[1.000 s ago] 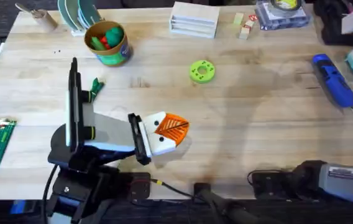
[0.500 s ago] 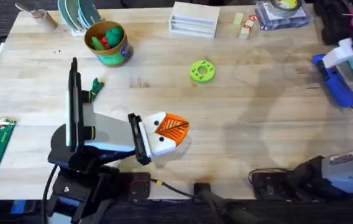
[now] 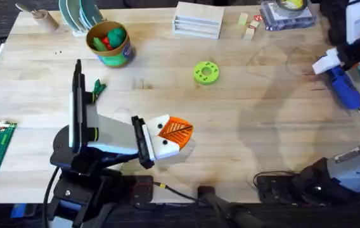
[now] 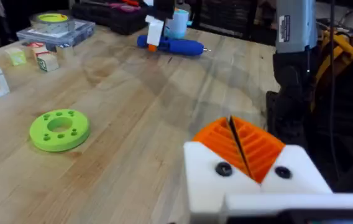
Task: Pick up the gripper from the table and insert it into the empty holder that is missing its gripper. Then pick up a screw, insert it into the mounting hole, and use the screwdriver to tighten it. Finally, clean up the table by picking up the vegetable and placing it into the bucket.
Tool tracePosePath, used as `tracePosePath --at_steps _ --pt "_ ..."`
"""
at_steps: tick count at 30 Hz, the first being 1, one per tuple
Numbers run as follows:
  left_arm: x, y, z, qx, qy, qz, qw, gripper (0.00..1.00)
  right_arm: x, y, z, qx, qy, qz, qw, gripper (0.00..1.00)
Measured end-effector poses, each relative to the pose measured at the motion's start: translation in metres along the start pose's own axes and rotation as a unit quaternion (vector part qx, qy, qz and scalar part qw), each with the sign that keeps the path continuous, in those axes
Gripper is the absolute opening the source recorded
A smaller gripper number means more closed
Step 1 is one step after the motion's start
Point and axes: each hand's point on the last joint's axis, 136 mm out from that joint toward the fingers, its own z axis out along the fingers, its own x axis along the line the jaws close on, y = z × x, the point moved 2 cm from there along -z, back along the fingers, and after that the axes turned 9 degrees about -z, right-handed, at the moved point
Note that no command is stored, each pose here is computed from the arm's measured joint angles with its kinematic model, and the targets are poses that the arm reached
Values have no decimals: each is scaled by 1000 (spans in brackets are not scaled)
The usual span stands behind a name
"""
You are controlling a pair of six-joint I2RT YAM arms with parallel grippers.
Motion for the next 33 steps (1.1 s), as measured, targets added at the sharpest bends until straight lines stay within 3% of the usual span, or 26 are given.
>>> tracePosePath --at_steps 17,23,33 --pt "0 0 0 0 0 0 1000 15 -9 -15 15 5 16 24 1000 907" --pt "0 0 0 0 0 0 1000 15 -7 -13 15 1 22 21 1000 543" --pt "0 0 0 0 0 0 1000 15 -9 -12 17 -1 17 21 1000 163"
